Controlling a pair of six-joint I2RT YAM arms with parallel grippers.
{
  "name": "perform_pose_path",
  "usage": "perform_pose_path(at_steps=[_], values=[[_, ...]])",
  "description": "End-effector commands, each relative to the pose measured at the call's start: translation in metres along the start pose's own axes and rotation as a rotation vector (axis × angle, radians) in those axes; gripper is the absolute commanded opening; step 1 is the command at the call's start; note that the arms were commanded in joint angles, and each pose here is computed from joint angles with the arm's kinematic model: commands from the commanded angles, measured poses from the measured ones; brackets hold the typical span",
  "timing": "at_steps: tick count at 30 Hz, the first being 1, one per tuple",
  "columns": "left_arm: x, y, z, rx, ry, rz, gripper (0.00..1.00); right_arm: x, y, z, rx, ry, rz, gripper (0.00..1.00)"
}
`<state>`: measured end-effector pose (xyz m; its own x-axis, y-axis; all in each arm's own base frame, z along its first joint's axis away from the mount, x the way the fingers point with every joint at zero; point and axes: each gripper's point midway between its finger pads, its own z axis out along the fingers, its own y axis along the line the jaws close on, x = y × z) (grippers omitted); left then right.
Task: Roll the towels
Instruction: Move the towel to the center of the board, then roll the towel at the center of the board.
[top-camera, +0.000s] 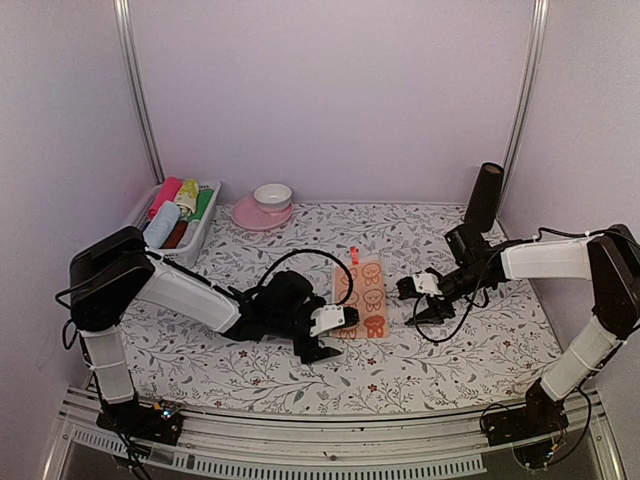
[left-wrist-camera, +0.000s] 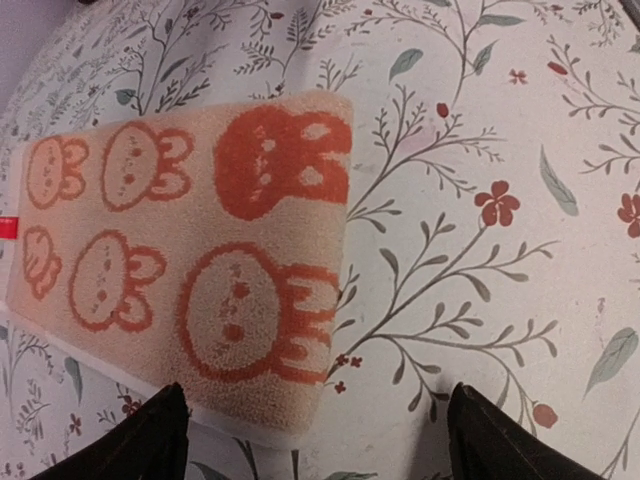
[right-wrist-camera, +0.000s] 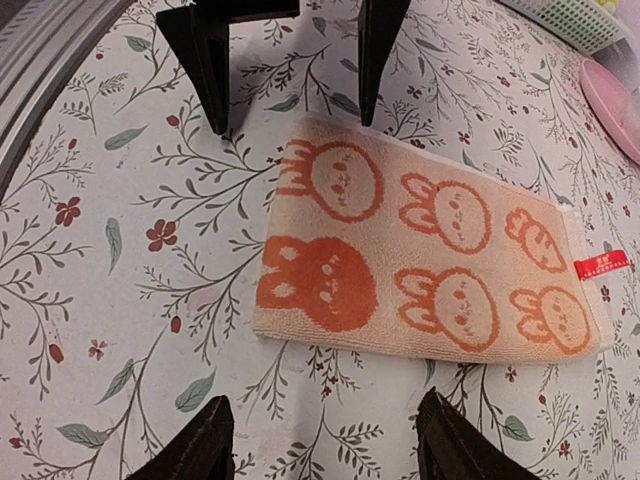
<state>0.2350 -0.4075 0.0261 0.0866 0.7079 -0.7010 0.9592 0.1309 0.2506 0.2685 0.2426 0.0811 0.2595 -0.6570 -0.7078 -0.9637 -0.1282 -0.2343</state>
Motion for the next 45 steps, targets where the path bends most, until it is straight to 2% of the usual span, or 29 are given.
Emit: perform_pose_path(at_steps=[1, 6, 10, 13, 17, 19, 24, 27, 32, 38, 45], values=[[-0.013, 0.011, 0.003, -0.098, -0.029, 0.141, 0.87, 0.004, -0.009, 0.018, 0.023, 0.055, -0.061, 0.62], [-0.008, 0.004, 0.011, -0.098, 0.014, 0.223, 0.79, 0.005, -0.012, 0.021, 0.028, 0.079, -0.046, 0.61], [0.010, -0.009, 0.026, -0.068, 0.100, 0.263, 0.61, 0.006, -0.014, 0.020, 0.038, 0.088, -0.042, 0.61], [0.017, -0.013, 0.033, -0.075, 0.146, 0.295, 0.58, 0.006, -0.015, 0.020, 0.043, 0.094, -0.039, 0.60], [0.024, -0.013, 0.038, -0.081, 0.200, 0.309, 0.49, 0.008, -0.013, 0.019, 0.044, 0.103, -0.053, 0.60], [0.026, -0.014, 0.038, -0.079, 0.212, 0.309, 0.40, 0.008, -0.011, 0.018, 0.041, 0.097, -0.070, 0.60], [0.026, -0.014, 0.040, -0.074, 0.222, 0.301, 0.26, 0.003, -0.002, 0.016, 0.034, 0.064, -0.127, 0.61], [0.028, -0.011, 0.043, -0.074, 0.238, 0.290, 0.13, 0.004, 0.000, 0.016, 0.041, 0.058, -0.154, 0.61], [0.022, -0.008, 0.044, -0.057, 0.215, 0.244, 0.00, 0.005, 0.009, 0.016, 0.046, 0.042, -0.223, 0.61], [0.003, 0.002, 0.032, 0.017, 0.132, 0.112, 0.00, 0.006, 0.024, 0.018, 0.036, 0.008, -0.336, 0.61], [-0.003, 0.010, 0.032, 0.170, 0.074, -0.083, 0.00, 0.004, 0.025, 0.020, 0.042, -0.022, -0.329, 0.59]])
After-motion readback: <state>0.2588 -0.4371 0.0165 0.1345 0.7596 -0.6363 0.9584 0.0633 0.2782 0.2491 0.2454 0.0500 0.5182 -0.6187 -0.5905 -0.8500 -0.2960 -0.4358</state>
